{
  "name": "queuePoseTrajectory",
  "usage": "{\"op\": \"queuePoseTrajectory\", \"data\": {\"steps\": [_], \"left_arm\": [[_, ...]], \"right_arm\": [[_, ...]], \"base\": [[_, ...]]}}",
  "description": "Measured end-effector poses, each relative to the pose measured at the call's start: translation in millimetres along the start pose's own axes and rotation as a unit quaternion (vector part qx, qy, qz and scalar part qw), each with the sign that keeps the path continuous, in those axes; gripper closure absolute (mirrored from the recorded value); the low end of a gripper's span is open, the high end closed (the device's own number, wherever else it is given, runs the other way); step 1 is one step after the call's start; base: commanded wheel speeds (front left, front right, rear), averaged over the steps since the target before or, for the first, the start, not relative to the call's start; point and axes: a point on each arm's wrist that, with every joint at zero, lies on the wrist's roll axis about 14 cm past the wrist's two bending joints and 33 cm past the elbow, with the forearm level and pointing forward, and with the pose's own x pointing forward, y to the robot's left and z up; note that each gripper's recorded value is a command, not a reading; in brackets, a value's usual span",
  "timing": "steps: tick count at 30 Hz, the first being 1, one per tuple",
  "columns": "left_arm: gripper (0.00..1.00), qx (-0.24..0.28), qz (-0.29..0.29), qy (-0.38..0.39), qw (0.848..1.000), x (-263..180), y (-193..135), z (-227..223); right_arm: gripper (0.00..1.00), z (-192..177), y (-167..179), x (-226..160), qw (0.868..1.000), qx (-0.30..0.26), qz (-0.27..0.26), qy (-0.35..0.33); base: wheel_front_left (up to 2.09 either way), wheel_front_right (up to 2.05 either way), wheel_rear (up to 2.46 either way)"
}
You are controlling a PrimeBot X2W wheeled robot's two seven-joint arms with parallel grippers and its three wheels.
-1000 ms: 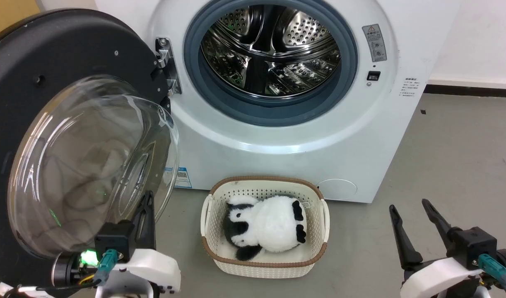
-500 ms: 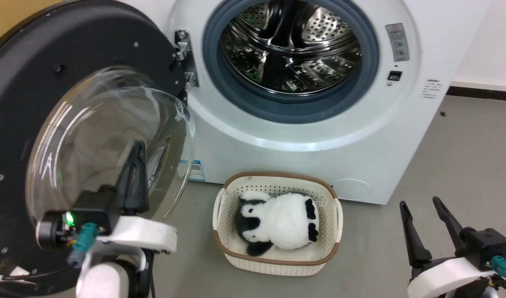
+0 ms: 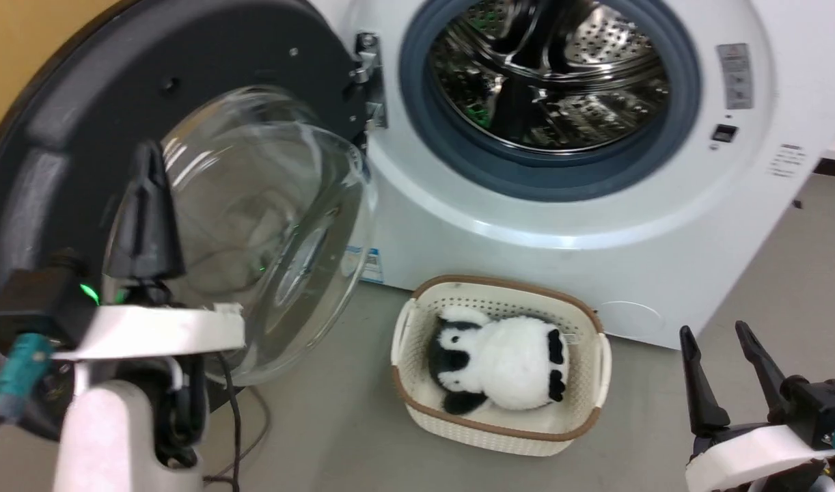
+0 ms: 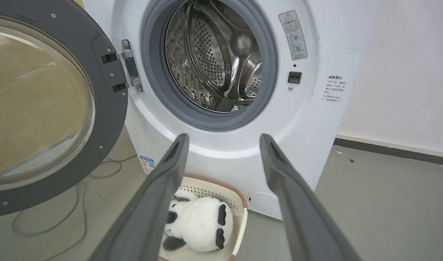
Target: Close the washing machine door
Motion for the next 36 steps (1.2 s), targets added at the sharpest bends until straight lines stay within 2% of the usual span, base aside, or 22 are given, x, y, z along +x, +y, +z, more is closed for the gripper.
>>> {"op": "queuePoseTrajectory", "data": {"steps": [8, 17, 29, 32, 36], "left_arm": [[1.00, -0.028, 0.058, -0.059, 0.996, 0.5, 45.4, 38.0], [1.00, -0.072, 0.133, -0.106, 0.983, -9.9, 102.1, 60.5], [1.00, -0.148, 0.245, -0.118, 0.951, -44.8, 187.1, 50.8], [1.00, -0.179, 0.274, -0.097, 0.940, -56.0, 204.3, 34.3], [1.00, -0.237, 0.317, -0.068, 0.916, -73.5, 226.7, 7.1]], "right_arm": [[0.00, -1.5, 18.2, 15.6, 1.000, 0.005, 0.028, -0.005], [0.00, -4.1, 32.0, 30.1, 0.999, 0.014, 0.048, -0.010], [0.00, -11.8, 42.0, 42.2, 0.998, 0.024, 0.061, -0.011], [0.00, -13.0, 44.6, 46.2, 0.998, 0.026, 0.064, -0.012], [0.00, -13.0, 48.6, 52.9, 0.997, 0.029, 0.069, -0.017]], "base": [[0.00, 0.00, 0.00], [0.00, 0.00, 0.00], [0.00, 0.00, 0.00], [0.00, 0.00, 0.00], [0.00, 0.00, 0.00]]}}
